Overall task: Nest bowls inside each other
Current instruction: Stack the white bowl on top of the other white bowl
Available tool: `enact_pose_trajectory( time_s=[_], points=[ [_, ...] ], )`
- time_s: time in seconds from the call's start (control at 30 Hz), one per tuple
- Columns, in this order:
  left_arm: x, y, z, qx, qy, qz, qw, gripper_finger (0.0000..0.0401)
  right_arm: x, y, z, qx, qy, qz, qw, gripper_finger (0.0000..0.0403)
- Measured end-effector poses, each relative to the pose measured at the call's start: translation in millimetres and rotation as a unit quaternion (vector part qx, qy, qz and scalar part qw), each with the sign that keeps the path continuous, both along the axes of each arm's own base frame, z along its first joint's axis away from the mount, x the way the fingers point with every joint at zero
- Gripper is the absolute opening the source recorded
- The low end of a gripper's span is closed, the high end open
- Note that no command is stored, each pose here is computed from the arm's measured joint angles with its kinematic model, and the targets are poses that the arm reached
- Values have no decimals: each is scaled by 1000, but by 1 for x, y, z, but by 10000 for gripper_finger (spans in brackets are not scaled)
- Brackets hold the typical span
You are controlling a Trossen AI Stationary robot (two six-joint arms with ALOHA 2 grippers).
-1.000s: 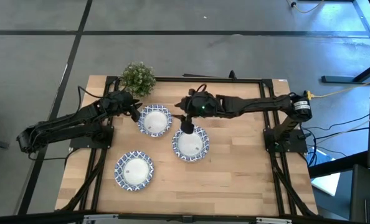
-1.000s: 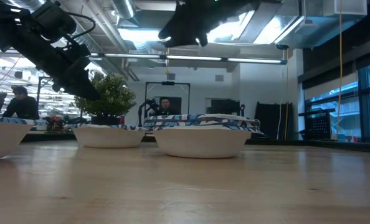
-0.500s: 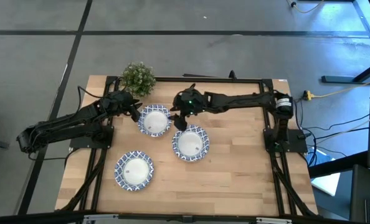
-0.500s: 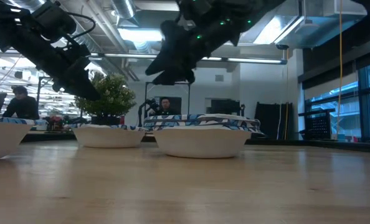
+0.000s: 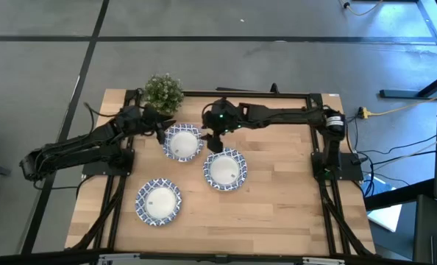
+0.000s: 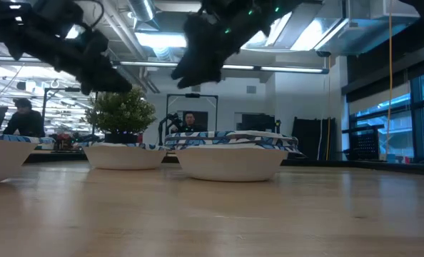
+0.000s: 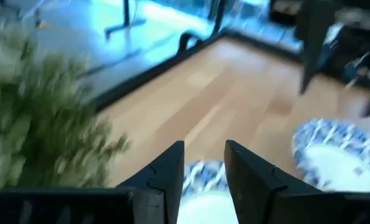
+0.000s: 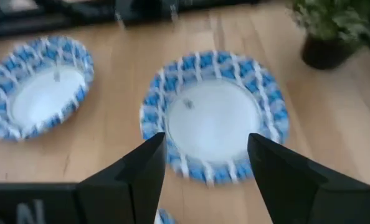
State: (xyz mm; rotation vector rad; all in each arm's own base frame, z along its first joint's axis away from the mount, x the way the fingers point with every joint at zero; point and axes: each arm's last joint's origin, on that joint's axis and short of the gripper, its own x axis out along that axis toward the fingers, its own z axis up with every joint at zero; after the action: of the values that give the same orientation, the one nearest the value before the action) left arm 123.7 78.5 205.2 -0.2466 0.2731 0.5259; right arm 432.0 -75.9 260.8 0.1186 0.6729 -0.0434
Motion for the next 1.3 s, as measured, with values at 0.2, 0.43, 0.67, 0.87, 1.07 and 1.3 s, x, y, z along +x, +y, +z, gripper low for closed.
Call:
enact_pose_trajectory(
  time_s=[0.2,0.43,0.67,0.87,1.07,1.3],
  points=[
    [2,0,7,28,-29,-16,999,110,-33,4,31,-38,-3,-13,999,226],
    [3,-2,7,17,-36,-52,998,110,-104,15,33,-38,-80,-76,993,226],
    [3,-2,8,21,-38,-52,998,110,-177,29,11,3,-163,-116,980,226],
    [3,-1,8,21,-38,-51,998,110,-217,40,-20,27,-216,-129,967,226],
    [3,-1,8,21,-37,-50,998,110,-246,42,-52,48,-260,-174,949,226],
    [3,-2,7,10,-38,-51,998,110,-259,42,-70,46,-254,-219,941,221]
  ],
)
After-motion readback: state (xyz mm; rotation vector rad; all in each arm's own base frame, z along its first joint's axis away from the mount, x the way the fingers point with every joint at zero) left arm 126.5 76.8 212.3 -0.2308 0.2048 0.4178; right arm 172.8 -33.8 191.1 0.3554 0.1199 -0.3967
